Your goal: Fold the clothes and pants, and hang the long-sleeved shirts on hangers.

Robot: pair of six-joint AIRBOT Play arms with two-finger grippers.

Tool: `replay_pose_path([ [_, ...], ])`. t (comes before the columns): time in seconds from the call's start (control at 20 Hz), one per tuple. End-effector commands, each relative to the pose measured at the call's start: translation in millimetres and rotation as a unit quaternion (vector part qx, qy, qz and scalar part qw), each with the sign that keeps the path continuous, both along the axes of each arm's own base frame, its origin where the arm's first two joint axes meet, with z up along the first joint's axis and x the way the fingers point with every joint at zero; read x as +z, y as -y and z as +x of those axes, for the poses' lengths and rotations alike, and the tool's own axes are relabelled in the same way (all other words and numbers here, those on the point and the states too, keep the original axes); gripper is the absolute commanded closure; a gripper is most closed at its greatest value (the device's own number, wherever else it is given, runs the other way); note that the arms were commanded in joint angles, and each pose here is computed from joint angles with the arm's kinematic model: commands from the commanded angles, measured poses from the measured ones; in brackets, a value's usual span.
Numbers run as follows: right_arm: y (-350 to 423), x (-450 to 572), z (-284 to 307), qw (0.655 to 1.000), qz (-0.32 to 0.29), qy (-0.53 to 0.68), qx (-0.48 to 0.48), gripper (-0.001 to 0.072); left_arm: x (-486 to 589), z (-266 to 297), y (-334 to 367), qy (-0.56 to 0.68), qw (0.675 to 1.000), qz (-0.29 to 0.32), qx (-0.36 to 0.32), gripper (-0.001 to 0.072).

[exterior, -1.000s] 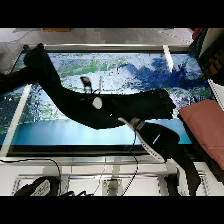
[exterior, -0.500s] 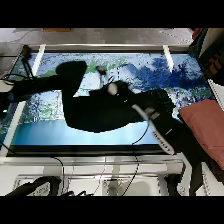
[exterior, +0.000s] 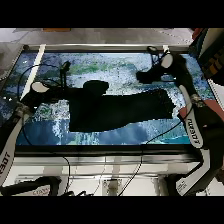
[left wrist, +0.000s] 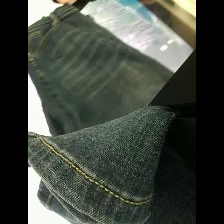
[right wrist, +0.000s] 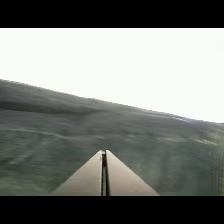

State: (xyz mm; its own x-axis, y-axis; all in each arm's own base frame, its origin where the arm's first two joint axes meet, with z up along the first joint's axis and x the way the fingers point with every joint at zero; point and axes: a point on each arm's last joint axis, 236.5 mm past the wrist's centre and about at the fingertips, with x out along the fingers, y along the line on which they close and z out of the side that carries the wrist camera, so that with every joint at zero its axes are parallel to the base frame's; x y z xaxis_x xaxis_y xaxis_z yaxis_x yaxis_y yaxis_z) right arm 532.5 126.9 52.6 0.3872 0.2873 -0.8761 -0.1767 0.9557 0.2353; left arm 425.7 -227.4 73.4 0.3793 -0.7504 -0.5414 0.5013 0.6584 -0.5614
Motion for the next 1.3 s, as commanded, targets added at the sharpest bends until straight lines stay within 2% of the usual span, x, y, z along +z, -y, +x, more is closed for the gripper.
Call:
replay_pose_path([
  [0.0, 33.8, 2.7, -8.5, 1.0, -0.01, -0.02, -0.01, 0.0679, -10.9, -17.3, 21.0, -0.033, 0.999, -0.005, -0.028, 0.0686],
  [0.2, 34.5, 3.0, -7.7, 1.0, -0.01, -0.018, -0.011, 0.0679, -13.4, -53.4, 31.1, -0.077, 0.993, -0.012, -0.094, 0.0686],
  [0.25, 34.0, 3.0, -7.9, 1.0, -0.009, -0.018, -0.01, 0.0679, -14.4, -62.4, 32.6, -0.089, 0.99, -0.013, -0.11, 0.062],
  [0.3, 34.3, 2.9, -8.0, 1.0, -0.009, -0.019, -0.01, 0.0679, -14.5, -71.9, 33.9, -0.101, 0.987, -0.015, -0.126, 0.0291],
  [0.35, 34.3, 2.6, -8.9, 1.0, -0.01, -0.021, -0.01, 0.0679, -13.0, -79.6, 34.9, -0.112, 0.984, -0.019, -0.138, -0.0001],
  [0.5, 38.5, -1.5, -17.5, 0.999, -0.021, -0.039, -0.006, 0.0679, -10.8, -79.1, 20.4, -0.114, 0.984, -0.014, -0.137, -0.0001],
  [0.6, 44.8, -5.8, -26.1, 0.998, -0.041, -0.055, 0.009, 0.0679, -23.0, -64.1, -18.9, -0.105, 0.988, 0.034, -0.107, 0.0],
  [0.7, 51.4, -8.7, -31.7, 0.996, -0.057, -0.065, 0.019, 0.0679, -37.3, -42.3, -82.6, -0.108, 0.99, 0.088, -0.033, 0.0032],
  [0.85, 60.5, -8.9, -30.9, 0.996, -0.058, -0.065, 0.015, 0.0679, -39.0, -12.0, -170.7, -0.103, 0.987, 0.09, 0.088, 0.0031],
  [0.95, 67.8, -8.9, -30.0, 0.996, -0.059, -0.064, 0.014, 0.0679, -57.2, -17.3, -209.2, -0.13, 0.979, 0.084, 0.135, 0.0032],
  [1.25, 73.9, -8.5, -28.4, 0.996, -0.057, -0.062, 0.007, 0.0679, -140.3, -24.9, -224.3, -0.157, 0.954, 0.084, 0.243, 0.0032],
])
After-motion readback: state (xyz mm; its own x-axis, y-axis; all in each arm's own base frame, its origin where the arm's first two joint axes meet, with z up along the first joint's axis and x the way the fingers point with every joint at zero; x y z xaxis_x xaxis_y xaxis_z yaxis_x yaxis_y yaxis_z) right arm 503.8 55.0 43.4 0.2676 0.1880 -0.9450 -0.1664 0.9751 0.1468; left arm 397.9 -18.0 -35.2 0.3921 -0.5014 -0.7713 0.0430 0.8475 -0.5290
